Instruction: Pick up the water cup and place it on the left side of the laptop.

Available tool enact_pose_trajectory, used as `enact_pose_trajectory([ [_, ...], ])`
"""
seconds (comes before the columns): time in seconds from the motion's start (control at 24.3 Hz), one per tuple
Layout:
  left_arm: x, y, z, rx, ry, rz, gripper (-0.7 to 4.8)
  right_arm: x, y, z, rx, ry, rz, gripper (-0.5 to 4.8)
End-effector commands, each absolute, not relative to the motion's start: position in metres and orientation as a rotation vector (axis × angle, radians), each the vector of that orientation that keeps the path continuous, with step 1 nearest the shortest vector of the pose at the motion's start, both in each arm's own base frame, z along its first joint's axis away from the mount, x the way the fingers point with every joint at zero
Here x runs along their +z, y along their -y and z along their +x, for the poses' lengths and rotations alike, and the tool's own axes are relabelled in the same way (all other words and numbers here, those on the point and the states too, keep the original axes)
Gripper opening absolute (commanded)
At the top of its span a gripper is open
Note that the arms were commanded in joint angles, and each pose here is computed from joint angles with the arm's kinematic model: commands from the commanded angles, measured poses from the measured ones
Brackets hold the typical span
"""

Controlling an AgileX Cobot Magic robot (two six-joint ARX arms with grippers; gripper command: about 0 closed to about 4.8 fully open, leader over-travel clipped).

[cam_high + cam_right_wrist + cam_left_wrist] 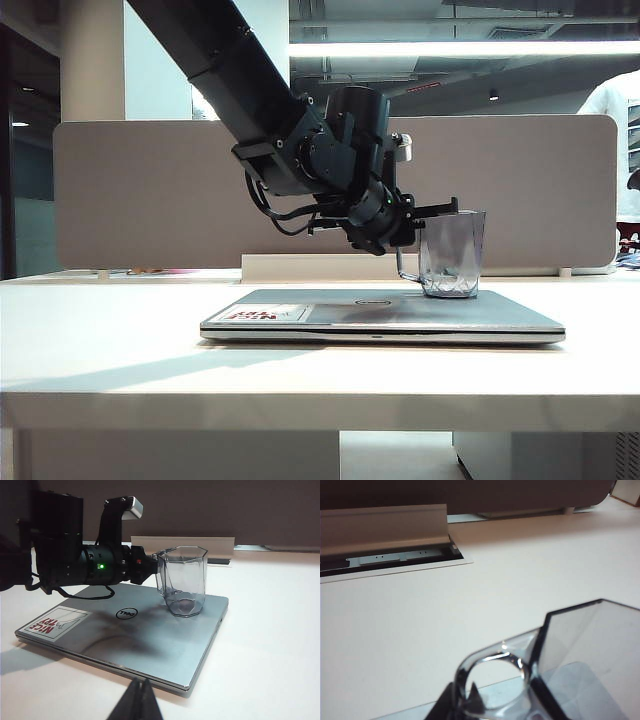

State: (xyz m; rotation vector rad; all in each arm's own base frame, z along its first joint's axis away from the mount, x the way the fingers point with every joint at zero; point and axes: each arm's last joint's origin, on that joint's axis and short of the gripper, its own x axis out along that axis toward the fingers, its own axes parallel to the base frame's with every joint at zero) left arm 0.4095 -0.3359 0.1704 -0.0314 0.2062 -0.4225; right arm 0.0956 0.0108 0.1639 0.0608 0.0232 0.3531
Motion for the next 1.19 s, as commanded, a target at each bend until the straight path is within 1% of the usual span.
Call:
enact_pose_trajectory([
  [0.04,0.185,0.335,0.407,-0.433,-0.203,-0.022,-0.06,0.164,-0.011,0.096,0.354,-0.015,0.06,-0.05],
  [0.21,0.205,0.331,0.403,-0.435,-0.216,0.026,-0.06,0.163,-0.011,0.096,0.353,-0.025,0.061,-0.05],
  [0.29,0.221,0.327,0.398,-0.435,-0.232,0.035,-0.06,0.162,-0.011,0.096,0.353,-0.031,0.062,-0.05],
  [0.54,0.252,0.312,0.393,-0.451,-0.24,0.061,-0.06,0.162,-0.011,0.096,0.35,-0.03,0.062,-0.05],
  [0.62,0.275,0.293,0.394,-0.42,-0.235,0.053,-0.06,0.162,-0.011,0.096,0.35,-0.03,0.062,-0.05],
  [0.78,0.296,0.272,0.396,-0.383,-0.232,0.048,-0.06,0.162,-0.011,0.096,0.35,-0.029,0.062,-0.05],
  [0.91,0.322,0.235,0.397,-0.317,-0.254,0.049,-0.06,0.162,-0.011,0.096,0.346,-0.029,0.062,-0.05],
  [1.19,0.347,0.181,0.387,-0.252,-0.241,0.071,-0.06,0.162,-0.011,0.096,0.345,-0.029,0.061,-0.05],
])
